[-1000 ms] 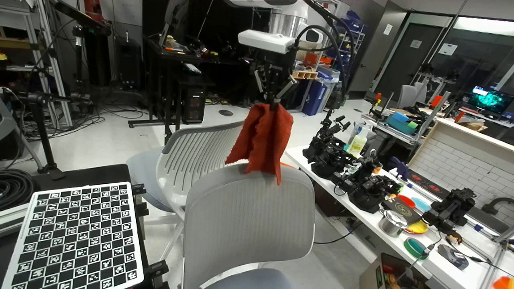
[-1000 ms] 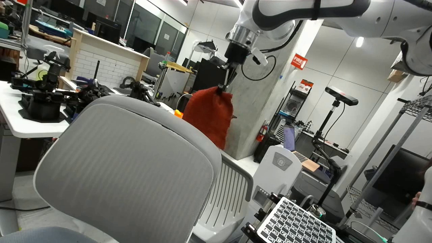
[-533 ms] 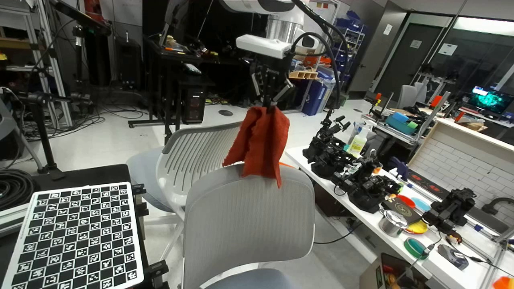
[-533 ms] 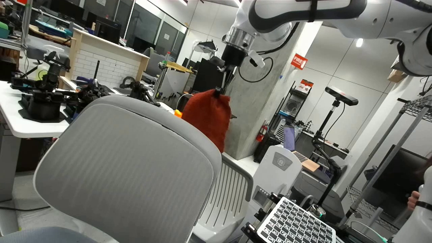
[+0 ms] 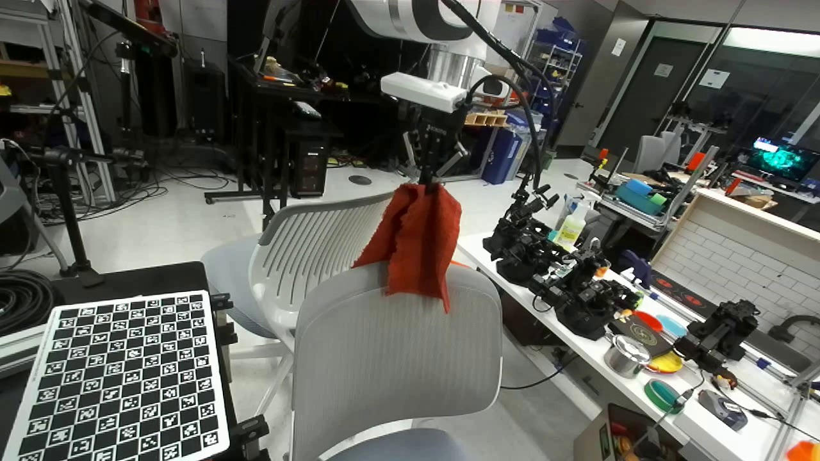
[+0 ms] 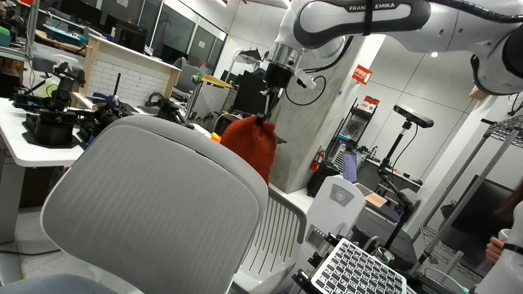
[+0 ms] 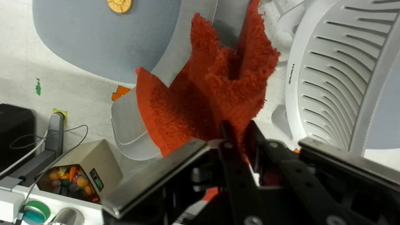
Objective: Remove the orange cloth from the right chair, put it on the left chair and put it back on the right chair
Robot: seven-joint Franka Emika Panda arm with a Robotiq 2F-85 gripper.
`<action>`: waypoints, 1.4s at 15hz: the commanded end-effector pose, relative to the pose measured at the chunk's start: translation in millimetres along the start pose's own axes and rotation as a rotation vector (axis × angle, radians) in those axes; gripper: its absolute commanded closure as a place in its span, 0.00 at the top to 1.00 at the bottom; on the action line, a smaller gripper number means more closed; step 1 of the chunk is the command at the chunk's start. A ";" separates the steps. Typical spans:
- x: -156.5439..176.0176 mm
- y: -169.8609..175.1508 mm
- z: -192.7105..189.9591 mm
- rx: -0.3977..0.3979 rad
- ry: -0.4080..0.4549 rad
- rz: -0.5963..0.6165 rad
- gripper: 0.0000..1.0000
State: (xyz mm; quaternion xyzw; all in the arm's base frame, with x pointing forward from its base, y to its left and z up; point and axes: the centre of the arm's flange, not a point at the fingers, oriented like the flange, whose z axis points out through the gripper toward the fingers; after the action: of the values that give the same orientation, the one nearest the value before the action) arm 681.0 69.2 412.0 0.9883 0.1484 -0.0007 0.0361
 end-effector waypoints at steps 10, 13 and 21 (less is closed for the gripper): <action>4.7 -1.5 80.8 -0.006 -0.087 -0.004 0.40; -4.3 5.4 42.8 -0.037 -0.056 -0.015 0.60; -13.9 12.3 -26.9 -0.062 0.008 -0.005 0.81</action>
State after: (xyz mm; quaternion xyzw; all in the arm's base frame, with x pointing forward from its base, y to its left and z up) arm 671.1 55.2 439.8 0.9863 0.1511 0.0076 0.0659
